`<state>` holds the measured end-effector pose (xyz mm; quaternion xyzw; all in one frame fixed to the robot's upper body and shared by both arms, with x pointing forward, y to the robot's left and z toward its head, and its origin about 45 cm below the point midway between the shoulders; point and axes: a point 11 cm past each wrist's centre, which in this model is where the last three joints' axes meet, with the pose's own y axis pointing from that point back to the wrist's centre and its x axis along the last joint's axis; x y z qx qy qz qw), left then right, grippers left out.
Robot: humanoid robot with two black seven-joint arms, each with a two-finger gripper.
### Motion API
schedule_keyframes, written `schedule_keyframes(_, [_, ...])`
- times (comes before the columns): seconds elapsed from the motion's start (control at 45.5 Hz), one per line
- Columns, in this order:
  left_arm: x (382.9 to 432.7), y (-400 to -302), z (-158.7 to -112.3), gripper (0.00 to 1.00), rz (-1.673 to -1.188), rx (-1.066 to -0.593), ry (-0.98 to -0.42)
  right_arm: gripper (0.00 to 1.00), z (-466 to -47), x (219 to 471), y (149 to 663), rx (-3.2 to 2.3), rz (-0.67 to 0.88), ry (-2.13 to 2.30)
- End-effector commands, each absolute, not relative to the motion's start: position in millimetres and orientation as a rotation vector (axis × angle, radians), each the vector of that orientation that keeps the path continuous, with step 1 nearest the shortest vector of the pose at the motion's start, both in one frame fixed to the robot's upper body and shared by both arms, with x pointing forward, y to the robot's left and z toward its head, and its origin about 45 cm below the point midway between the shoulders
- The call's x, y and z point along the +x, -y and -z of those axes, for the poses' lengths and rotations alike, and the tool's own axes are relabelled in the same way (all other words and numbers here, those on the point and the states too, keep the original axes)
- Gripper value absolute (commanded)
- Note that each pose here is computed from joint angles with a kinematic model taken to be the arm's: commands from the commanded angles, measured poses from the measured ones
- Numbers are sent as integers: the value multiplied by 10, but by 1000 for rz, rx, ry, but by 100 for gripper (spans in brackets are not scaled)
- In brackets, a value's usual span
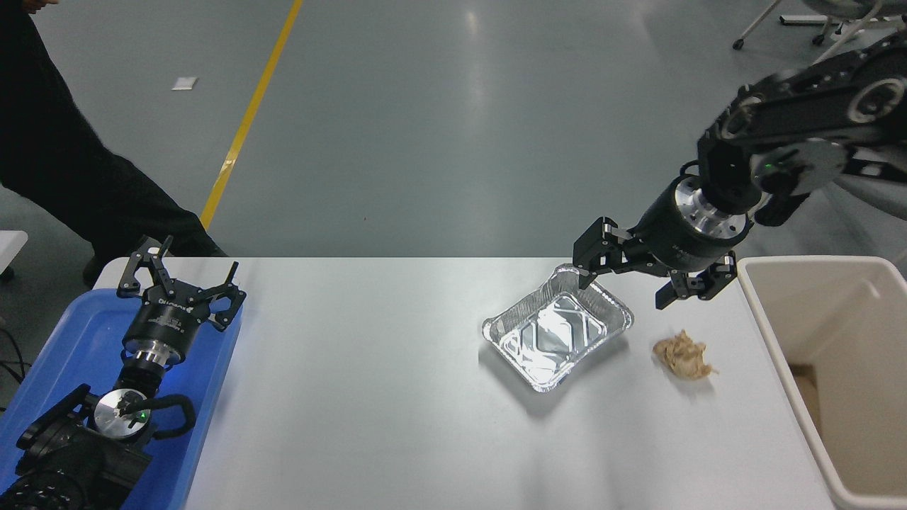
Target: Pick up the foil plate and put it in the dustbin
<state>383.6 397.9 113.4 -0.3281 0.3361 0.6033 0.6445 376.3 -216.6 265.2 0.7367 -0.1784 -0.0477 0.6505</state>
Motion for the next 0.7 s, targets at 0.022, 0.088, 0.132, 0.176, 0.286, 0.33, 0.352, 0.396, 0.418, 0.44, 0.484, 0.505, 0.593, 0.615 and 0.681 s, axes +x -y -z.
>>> schedule_keyframes(0.022, [3842, -3973, -1140, 99, -1371, -745, -765, 98, -1754, 3790, 2150, 1609, 143, 506])
schedule_keyframes(0.088, [3842, -3973, -1140, 99, -1371, -745, -765, 98, -1510, 3713, 2049, 1606, 164, 508])
schedule_keyframes(0.132, [3842, -3974, -1140, 99, -1371, -746, -765, 98, -1378, 3663, 2013, 1608, 199, 529])
schedule_keyframes(0.176, [3842, -3973, -1140, 99, -1371, -745, -765, 98, -1292, 3646, 2009, 1610, 233, 560])
schedule_keyframes(0.286, [3842, -3973, -1140, 99, -1371, -745, -765, 95, -1061, 3617, 2021, 1627, 345, 654])
schedule_keyframes(0.33, [3842, -3973, -1140, 99, -1371, -745, -765, 95, -945, 3630, 2060, 1631, 394, 714])
schedule_keyframes(0.352, [3842, -3973, -1140, 99, -1371, -745, -765, 95, -910, 3643, 2091, 1626, 398, 733])
schedule_keyframes(0.396, [3842, -3973, -1140, 99, -1371, -745, -765, 94, -840, 3658, 2151, 1617, 405, 766])
schedule_keyframes(0.418, [3842, -3973, -1140, 99, -1371, -745, -765, 94, -809, 3666, 2178, 1612, 406, 782])
schedule_keyframes(0.44, [3842, -3973, -1140, 99, -1371, -745, -765, 94, -781, 3673, 2207, 1607, 406, 794])
schedule_keyframes(0.484, [3842, -3973, -1140, 99, -1371, -745, -765, 94, -736, 3688, 2246, 1602, 408, 818])
schedule_keyframes(0.505, [3842, -3973, -1140, 99, -1371, -745, -765, 94, -712, 3688, 2258, 1602, 412, 827])
schedule_keyframes(0.593, [3842, -3973, -1140, 99, -1371, -745, -765, 94, -651, 3722, 2260, 1617, 432, 869])
schedule_keyframes(0.615, [3842, -3973, -1140, 99, -1371, -745, -765, 94, -637, 3727, 2261, 1619, 438, 879])
schedule_keyframes(0.681, [3842, -3973, -1140, 99, -1371, -745, -765, 94, -611, 3749, 2250, 1626, 453, 919])
